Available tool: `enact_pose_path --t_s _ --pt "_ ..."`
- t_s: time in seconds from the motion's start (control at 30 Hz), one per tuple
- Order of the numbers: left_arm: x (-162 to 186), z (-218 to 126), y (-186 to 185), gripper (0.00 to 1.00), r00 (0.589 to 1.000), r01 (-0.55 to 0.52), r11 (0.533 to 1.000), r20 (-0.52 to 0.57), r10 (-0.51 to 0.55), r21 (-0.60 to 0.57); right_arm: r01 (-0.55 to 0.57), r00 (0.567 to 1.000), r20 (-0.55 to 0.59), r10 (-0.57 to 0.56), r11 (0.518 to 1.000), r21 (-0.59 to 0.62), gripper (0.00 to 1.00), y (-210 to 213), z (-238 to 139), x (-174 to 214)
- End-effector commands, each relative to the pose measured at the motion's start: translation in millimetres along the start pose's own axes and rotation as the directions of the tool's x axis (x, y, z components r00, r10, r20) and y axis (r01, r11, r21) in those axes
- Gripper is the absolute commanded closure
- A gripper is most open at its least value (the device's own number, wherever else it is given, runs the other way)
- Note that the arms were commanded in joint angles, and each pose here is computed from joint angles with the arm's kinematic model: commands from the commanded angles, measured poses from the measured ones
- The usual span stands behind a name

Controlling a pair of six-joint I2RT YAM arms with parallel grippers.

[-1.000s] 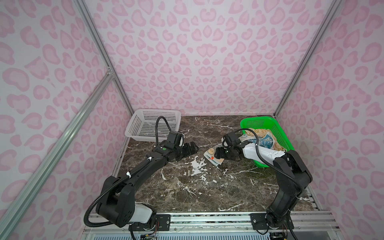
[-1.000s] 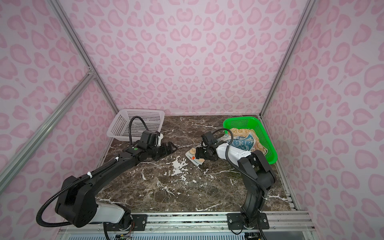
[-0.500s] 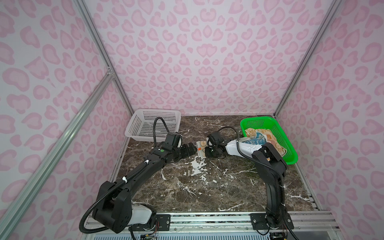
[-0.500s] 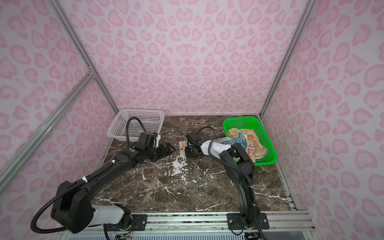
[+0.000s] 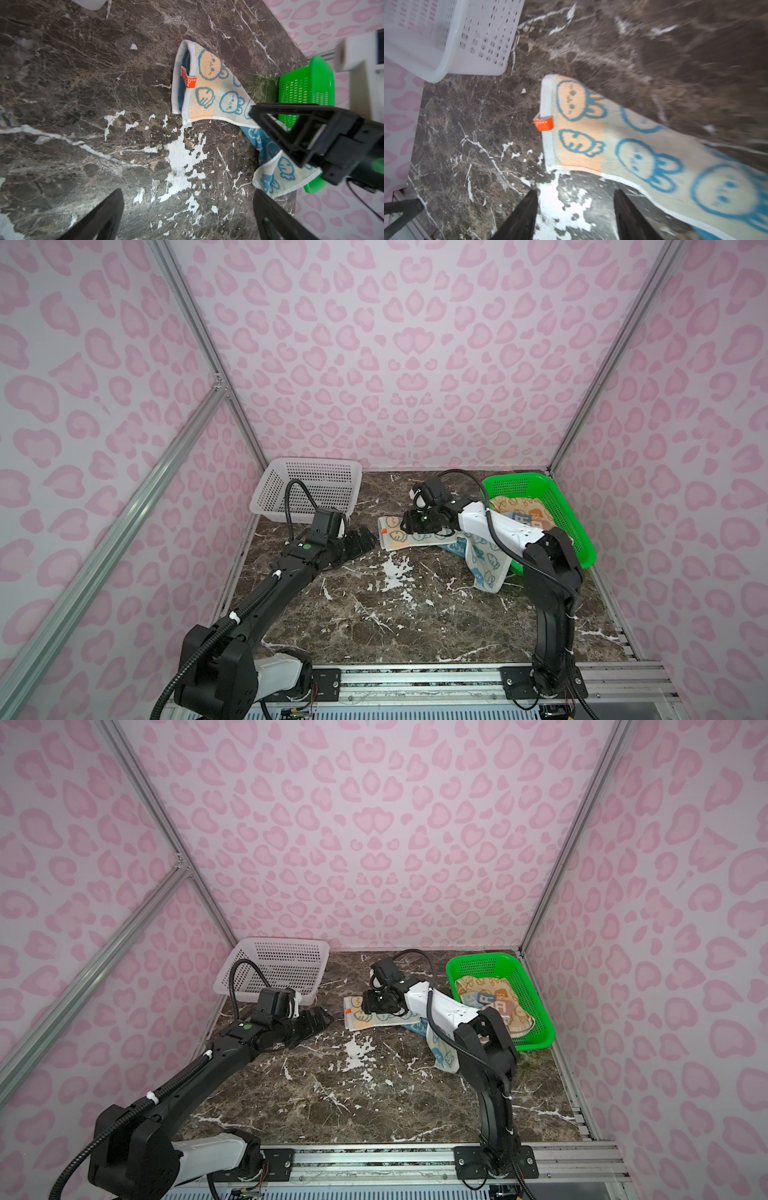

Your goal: Fold and stack the towels

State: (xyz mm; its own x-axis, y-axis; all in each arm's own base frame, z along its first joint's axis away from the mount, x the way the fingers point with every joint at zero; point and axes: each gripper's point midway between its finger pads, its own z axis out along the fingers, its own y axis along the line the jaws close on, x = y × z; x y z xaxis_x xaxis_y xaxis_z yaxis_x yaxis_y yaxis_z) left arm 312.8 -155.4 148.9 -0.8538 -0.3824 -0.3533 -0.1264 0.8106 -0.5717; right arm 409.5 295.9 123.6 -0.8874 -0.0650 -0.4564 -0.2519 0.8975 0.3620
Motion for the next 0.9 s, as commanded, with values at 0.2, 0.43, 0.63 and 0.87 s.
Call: enact_pose_path --t_s 0.2,0.43,0.63,0.87 --pt "1 19 -40 0.02 0.996 -0.086 0.996 -0.034 0.087 0.037 -0.154 0.986 -0.030 0.165 0.959 0.237 0.17 -132 -47 52" --pt "6 30 -43 0.02 0.995 -0.081 0.996 -0.055 0.083 0.032 -0.184 0.968 -0.128 0.217 0.956 0.227 0.16 -147 -21 104" --pt "13 29 -31 0.02 0.996 -0.075 0.997 -0.056 0.076 0.010 -0.176 0.960 -0.188 0.209 0.968 0.177 0.16 -122 14 126" --pt "15 26 -20 0.02 0.997 -0.069 0.997 -0.048 0.068 -0.025 -0.180 0.962 -0.204 0.183 0.983 0.032 0.16 -17 72 95"
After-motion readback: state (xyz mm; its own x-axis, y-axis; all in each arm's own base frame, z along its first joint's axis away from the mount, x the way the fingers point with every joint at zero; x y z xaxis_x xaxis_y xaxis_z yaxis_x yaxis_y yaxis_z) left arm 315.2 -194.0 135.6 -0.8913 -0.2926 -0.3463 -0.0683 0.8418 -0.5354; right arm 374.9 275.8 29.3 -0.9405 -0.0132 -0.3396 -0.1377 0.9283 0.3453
